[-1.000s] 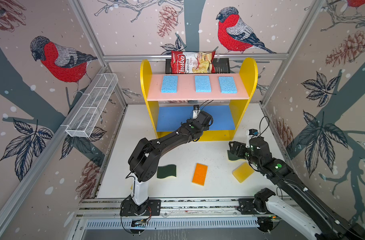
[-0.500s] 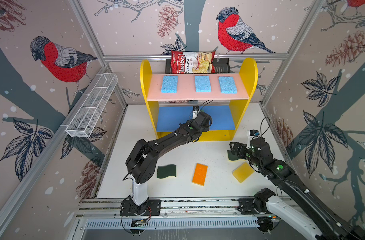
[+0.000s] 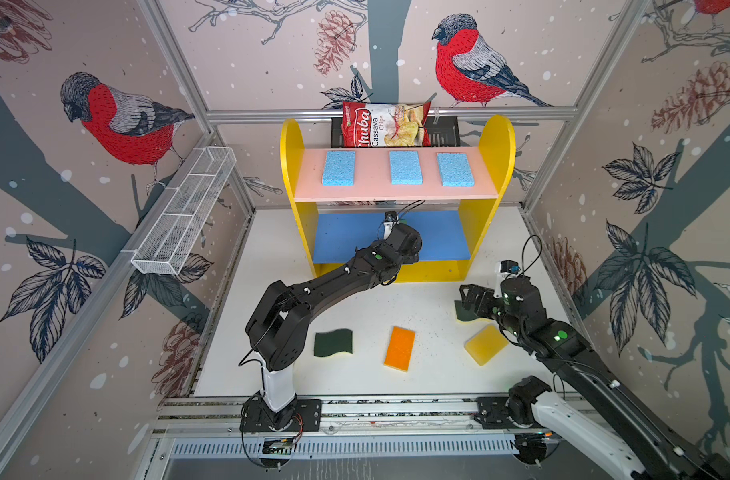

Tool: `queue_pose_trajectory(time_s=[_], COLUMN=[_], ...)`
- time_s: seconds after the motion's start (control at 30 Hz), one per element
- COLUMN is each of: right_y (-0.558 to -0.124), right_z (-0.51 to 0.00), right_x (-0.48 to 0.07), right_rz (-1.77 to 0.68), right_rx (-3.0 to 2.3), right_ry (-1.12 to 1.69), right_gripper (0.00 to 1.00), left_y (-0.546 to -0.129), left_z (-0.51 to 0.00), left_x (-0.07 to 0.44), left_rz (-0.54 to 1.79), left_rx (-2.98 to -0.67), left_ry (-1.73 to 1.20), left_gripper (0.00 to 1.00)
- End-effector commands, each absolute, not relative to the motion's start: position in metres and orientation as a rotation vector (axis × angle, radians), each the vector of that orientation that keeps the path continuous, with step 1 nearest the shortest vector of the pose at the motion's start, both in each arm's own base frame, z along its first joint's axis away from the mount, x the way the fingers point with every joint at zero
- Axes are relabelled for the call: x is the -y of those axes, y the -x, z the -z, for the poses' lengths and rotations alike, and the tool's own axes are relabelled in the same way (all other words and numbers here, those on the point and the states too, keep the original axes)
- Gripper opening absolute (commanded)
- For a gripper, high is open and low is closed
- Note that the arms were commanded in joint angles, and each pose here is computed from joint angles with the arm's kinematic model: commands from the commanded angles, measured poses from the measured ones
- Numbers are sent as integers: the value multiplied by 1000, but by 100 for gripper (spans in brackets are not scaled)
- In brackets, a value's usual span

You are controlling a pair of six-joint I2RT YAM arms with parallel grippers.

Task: Place and organize the cleaning sponges onto the shelf
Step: 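Withdraw the left gripper from the shelf while the right gripper moves over the yellow sponge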

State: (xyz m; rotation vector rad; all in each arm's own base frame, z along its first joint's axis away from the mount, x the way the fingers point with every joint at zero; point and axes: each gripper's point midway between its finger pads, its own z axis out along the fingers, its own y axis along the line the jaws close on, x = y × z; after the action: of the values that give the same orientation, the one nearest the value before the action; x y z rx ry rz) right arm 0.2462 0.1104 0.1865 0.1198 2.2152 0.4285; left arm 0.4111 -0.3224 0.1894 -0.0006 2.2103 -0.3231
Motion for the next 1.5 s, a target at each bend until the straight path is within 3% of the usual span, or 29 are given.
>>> queue_pose_trajectory(time_s=[0.0, 0.43, 0.63, 0.93, 1.2, 1.47], right_y=[-247, -249, -242, -208, -172, -141], right_z=[-188, -179, -172, -144, -100, -74], right_x=[-108, -97, -85, -84, -83, -95], right_rz=[-421, -381, -313, -165, -158, -155], right_rx=[-2203, -2221, -2218, -2316, -2448, -2558], right_ry=[-140, -293, -449, -652, -845, -921], right_gripper=[100, 100, 100, 100, 99, 100], left_y=[-413, -384, -360, -326, -296, -277], left_z=[-194, -222, -212, -202, -190, -181], left_x=[317, 285, 262, 242, 246, 227], left_rz=[306, 293, 256, 307, 470, 463], left_rx=[-2191, -2148, -2191, -2223, -2235, -2227], left_ry=[9, -33, -65, -112, -205, -225], left_gripper=[83, 85, 85, 85, 86, 86])
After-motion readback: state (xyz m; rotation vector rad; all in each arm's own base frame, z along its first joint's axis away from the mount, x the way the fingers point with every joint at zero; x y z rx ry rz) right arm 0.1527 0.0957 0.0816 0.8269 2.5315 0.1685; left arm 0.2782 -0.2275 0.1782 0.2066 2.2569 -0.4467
